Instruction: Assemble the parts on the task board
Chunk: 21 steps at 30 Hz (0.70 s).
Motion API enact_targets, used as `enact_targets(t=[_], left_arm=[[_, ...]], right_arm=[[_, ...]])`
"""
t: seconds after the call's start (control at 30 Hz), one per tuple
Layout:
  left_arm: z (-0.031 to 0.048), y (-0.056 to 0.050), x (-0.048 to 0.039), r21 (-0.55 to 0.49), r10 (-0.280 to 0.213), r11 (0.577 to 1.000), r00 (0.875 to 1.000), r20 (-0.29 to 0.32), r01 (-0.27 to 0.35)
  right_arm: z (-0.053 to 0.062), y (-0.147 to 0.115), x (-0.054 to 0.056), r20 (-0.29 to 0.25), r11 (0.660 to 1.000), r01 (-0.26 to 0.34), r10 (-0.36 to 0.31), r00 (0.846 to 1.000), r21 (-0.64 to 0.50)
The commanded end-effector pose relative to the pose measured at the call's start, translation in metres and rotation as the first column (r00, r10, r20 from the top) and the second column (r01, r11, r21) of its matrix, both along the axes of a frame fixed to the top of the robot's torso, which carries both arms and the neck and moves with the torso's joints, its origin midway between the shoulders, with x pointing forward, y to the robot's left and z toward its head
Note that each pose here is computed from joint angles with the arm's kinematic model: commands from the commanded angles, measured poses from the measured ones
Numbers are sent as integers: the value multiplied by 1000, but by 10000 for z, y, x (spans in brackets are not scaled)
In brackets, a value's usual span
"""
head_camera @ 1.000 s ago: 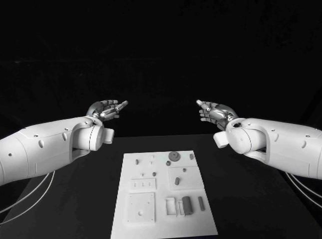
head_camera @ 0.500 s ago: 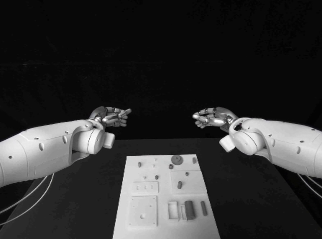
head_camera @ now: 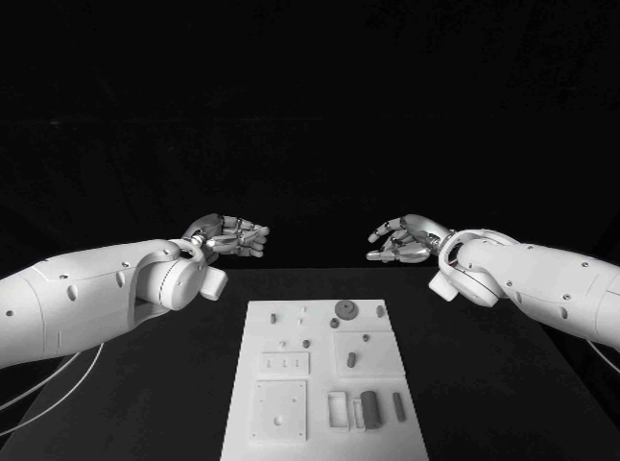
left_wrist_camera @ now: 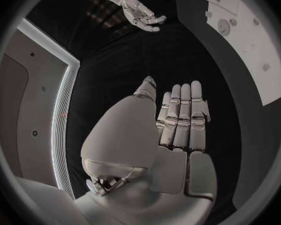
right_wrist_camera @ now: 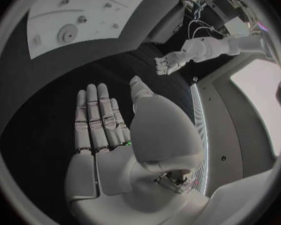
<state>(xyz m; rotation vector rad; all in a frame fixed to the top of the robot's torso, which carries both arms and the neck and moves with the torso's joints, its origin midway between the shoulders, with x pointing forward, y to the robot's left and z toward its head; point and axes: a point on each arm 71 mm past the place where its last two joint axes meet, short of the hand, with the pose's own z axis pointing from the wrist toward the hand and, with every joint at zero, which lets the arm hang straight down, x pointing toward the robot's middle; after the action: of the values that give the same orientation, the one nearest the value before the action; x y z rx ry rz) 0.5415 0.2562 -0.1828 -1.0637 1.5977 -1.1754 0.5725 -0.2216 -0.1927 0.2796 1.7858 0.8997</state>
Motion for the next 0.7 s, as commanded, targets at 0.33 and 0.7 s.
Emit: enact_targets(t=[0.33,0.7], left_arm=[[109,-248,-188,-67,-167,984,986,4,167],[161,-272,-209,-72,-180,981,984,3,180]], right_arm=[[-11,205,16,151,924,-82,148,977,-374],[-179,413,-72,163,858,-107,215,963,-503]])
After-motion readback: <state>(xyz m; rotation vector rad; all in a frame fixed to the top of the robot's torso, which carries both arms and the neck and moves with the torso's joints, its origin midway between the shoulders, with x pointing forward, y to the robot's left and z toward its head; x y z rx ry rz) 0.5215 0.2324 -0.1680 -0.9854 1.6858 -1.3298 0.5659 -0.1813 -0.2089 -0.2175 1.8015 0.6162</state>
